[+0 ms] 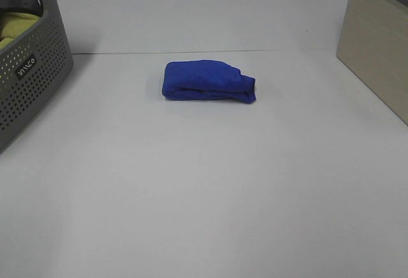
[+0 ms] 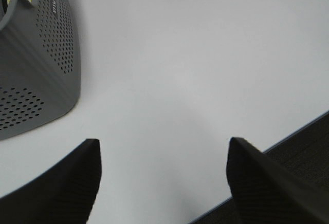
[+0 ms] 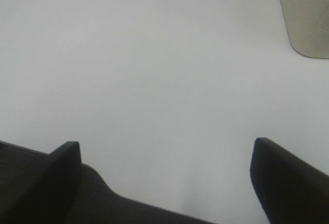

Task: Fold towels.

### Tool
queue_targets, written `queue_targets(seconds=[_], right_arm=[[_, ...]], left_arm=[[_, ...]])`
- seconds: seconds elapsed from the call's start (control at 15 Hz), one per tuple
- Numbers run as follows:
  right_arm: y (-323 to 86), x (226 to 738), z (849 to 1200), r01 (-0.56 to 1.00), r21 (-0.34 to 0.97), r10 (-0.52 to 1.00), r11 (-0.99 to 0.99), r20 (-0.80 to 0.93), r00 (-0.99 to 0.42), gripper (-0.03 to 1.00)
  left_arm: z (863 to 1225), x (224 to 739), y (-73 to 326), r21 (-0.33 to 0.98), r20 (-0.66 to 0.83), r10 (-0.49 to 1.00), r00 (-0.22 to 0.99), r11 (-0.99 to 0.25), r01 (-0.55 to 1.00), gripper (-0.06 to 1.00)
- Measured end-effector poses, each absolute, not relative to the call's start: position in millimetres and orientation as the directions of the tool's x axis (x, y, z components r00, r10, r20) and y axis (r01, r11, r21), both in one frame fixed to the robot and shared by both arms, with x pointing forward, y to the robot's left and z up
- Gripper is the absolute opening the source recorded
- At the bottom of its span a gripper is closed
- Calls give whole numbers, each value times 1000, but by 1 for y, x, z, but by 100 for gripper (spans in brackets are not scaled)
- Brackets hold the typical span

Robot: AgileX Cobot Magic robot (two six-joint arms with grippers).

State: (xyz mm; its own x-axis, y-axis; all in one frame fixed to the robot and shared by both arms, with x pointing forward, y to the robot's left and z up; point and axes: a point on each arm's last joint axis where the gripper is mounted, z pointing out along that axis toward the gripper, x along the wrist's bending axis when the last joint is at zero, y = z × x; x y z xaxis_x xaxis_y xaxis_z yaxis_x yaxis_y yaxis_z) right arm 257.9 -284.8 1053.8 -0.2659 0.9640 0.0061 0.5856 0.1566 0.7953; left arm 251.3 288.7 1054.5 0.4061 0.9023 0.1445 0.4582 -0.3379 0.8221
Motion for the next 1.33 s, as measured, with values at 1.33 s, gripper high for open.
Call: queue_targets(seconds=[1.33], right_arm=[[-286,231,1055,444,893,990,68,-7,-139,84]], left_arm=[[1055,232,291,882,171,962,212,-245,403,66]])
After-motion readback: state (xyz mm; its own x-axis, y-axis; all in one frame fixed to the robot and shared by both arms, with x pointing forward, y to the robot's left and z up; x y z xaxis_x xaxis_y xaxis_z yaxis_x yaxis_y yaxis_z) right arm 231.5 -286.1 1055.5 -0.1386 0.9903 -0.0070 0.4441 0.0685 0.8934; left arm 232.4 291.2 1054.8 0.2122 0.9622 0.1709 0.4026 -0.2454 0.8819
